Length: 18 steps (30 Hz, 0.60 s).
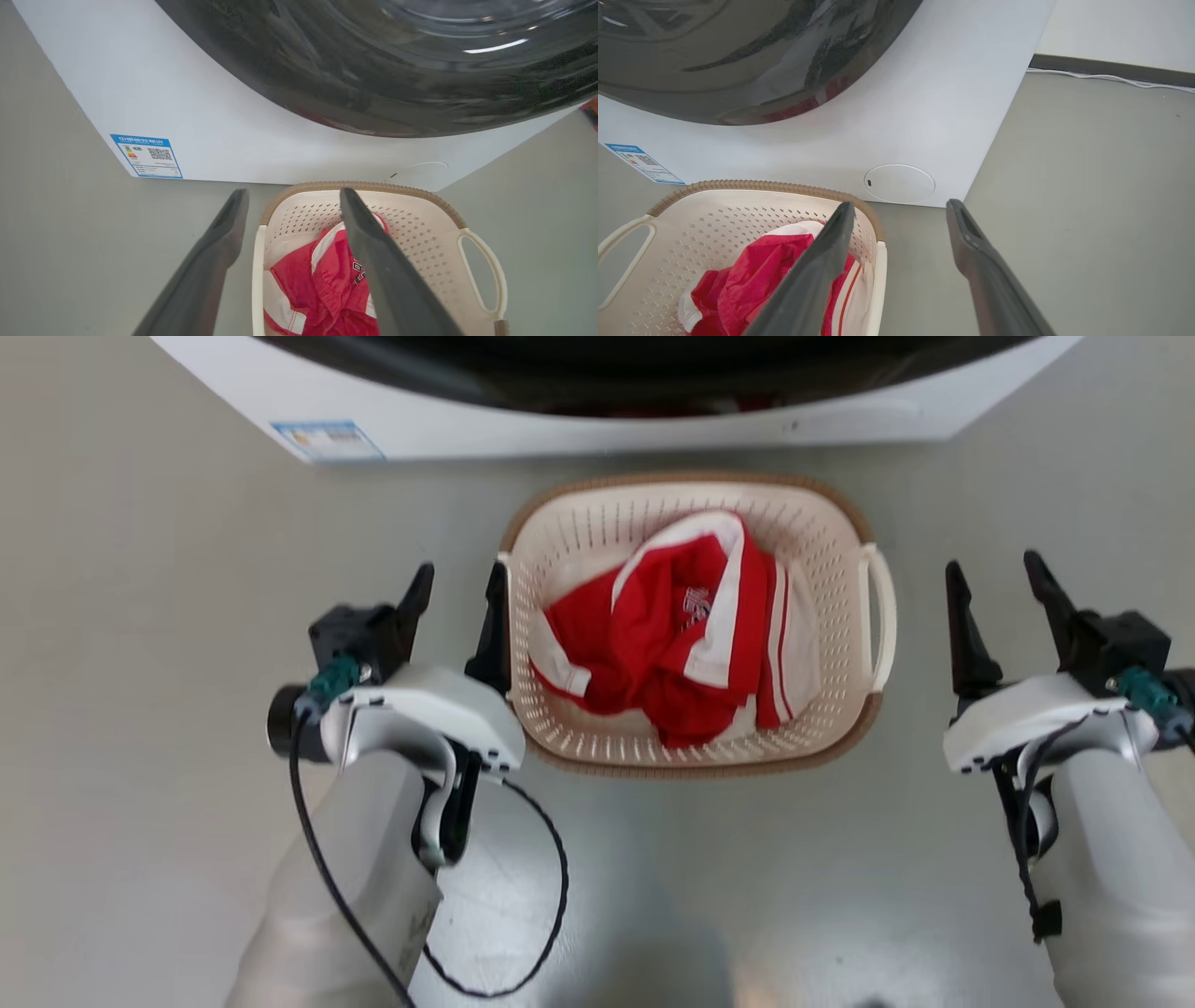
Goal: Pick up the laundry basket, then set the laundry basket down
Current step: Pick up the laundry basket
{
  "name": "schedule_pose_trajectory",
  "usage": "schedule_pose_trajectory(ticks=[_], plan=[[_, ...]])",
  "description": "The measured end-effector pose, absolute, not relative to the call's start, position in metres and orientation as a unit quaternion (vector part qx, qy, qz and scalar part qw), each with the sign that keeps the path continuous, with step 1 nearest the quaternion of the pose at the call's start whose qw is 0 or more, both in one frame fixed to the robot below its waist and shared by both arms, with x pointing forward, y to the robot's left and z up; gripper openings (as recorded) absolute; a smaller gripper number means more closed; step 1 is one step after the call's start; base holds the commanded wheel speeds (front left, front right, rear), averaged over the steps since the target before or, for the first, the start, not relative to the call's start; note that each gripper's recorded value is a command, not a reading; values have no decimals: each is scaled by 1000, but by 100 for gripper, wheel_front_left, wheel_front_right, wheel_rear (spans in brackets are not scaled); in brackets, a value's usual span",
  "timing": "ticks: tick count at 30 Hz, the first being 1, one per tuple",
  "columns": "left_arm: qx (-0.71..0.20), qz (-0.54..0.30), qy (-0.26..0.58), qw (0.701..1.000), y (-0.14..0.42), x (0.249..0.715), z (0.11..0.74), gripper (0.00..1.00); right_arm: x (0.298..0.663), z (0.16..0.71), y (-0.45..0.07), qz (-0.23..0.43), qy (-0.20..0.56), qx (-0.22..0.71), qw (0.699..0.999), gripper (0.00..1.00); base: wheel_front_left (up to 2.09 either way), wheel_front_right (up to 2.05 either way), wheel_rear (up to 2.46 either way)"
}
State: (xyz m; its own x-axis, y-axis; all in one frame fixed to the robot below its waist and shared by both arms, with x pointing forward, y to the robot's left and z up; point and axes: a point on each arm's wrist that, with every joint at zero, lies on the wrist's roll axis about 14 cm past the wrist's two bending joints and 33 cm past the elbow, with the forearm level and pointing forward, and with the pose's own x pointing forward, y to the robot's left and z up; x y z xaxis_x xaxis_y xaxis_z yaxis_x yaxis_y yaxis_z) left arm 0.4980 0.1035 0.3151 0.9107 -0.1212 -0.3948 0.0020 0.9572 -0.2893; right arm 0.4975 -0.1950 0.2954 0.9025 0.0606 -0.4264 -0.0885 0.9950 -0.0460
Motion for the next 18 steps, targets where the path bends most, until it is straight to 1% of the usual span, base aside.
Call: schedule_pose_trajectory(ticks=[10,18], plan=[[-147,-40,258,954,89,517,255,100,511,238,-197,36,260,-29,964,100,0,0,0],[-142,-42,290,946,83,512,219,100,509,206,-194,39,285,-25,957,100,0,0,0]])
